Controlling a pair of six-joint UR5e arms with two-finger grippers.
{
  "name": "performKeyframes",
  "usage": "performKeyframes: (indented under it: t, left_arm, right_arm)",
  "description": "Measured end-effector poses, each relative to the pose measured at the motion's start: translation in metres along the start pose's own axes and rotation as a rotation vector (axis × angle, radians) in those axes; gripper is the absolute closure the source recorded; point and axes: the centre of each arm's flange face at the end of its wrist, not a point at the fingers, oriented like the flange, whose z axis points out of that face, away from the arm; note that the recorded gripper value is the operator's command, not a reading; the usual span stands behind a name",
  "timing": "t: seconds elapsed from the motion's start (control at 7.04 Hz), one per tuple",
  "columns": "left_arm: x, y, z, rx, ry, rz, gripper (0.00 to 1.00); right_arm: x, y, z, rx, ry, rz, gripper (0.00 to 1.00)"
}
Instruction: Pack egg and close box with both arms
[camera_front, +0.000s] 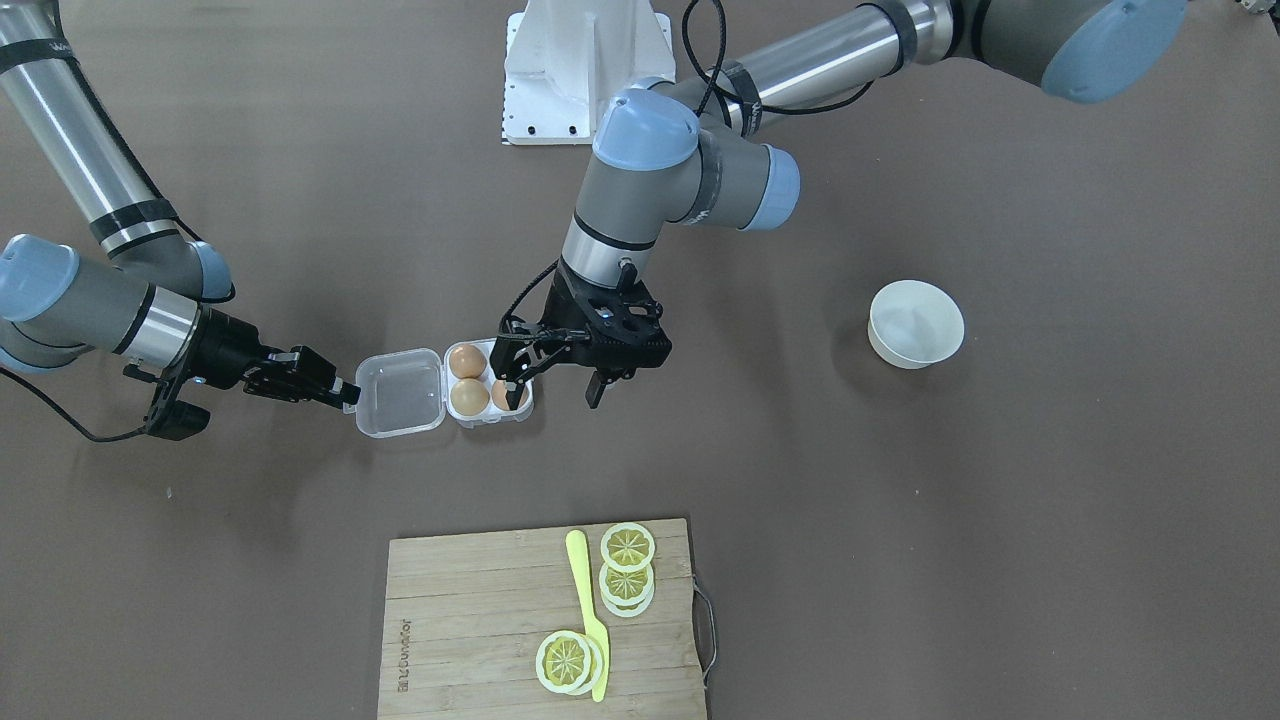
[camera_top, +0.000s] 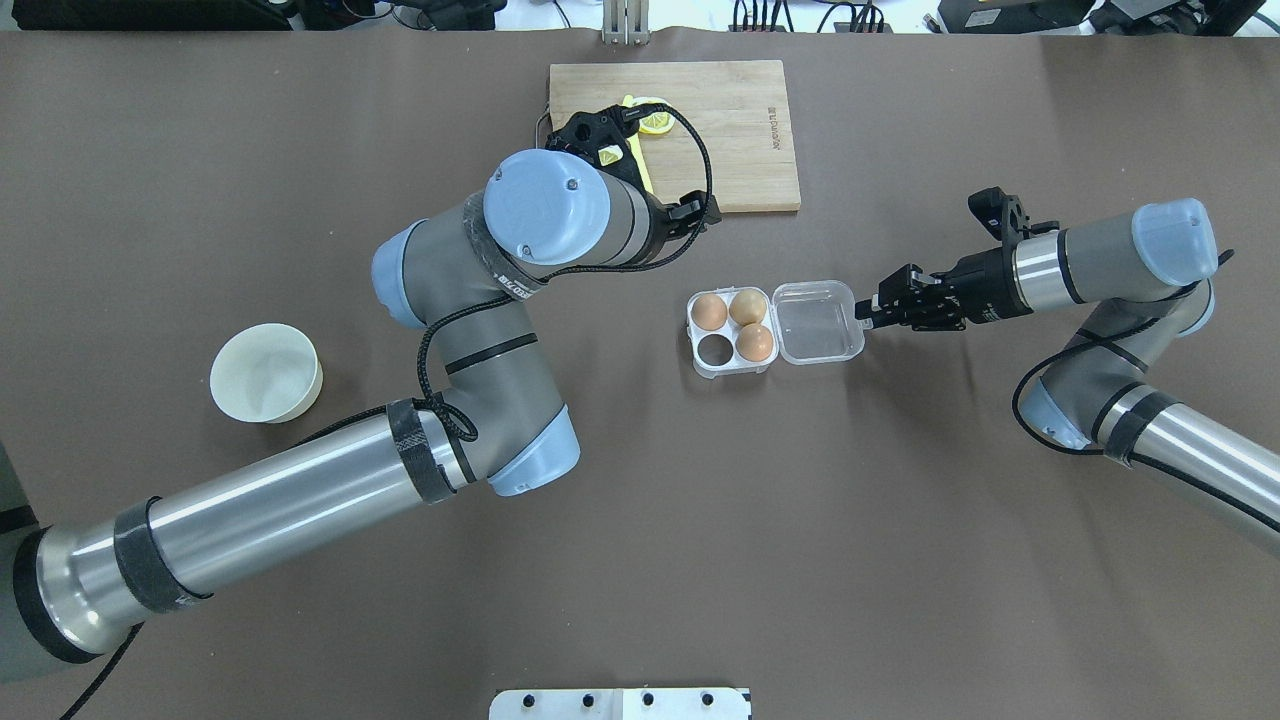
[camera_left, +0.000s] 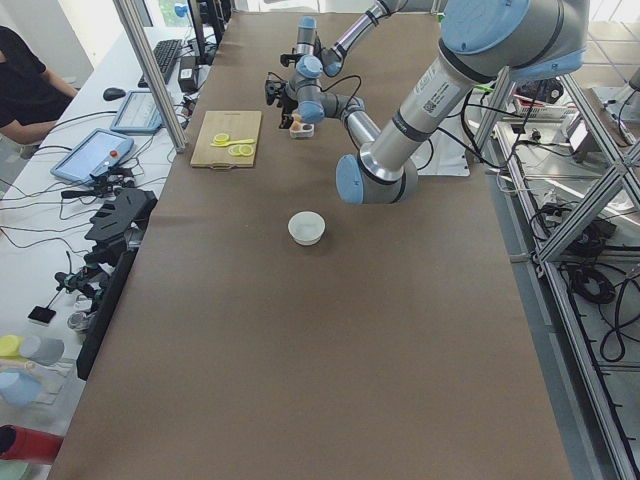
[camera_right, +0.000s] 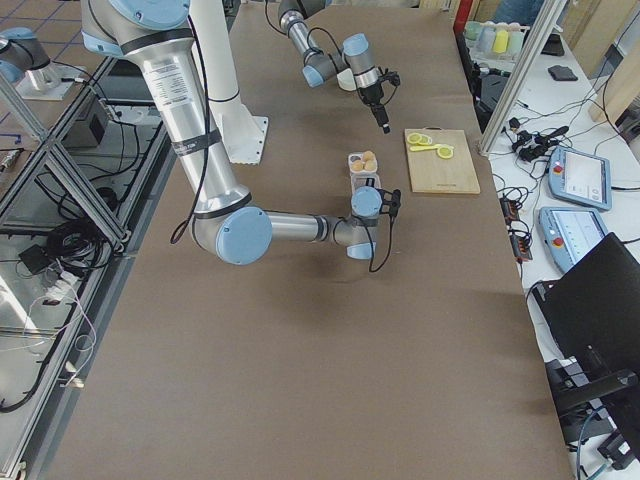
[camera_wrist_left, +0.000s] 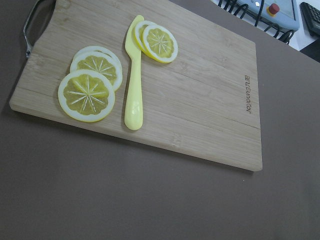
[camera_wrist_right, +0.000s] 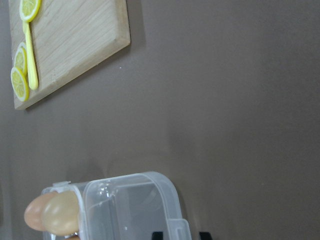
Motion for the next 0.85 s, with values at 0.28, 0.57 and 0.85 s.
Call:
performKeyframes:
  t: [0.28, 0.57, 0.85]
  left_arm:
    - [0.0002, 0.0000, -0.0002, 0.000, 0.001, 0.000, 0.06]
    - [-0.0002, 0.0000, 0.0000, 0.000, 0.000, -0.001, 0.06]
    - [-0.0005, 0.0006, 0.0006, -0.001, -0.001, -0.001, 0.06]
  right_arm:
    - [0.0002, 0.0000, 0.0000, 0.000, 0.000, 0.000, 0.69]
    - [0.0008, -0.0001, -0.0008, 0.000, 0.000, 0.001, 0.73]
    - [0.0009, -0.0001, -0.0011, 0.000, 0.000, 0.001, 0.73]
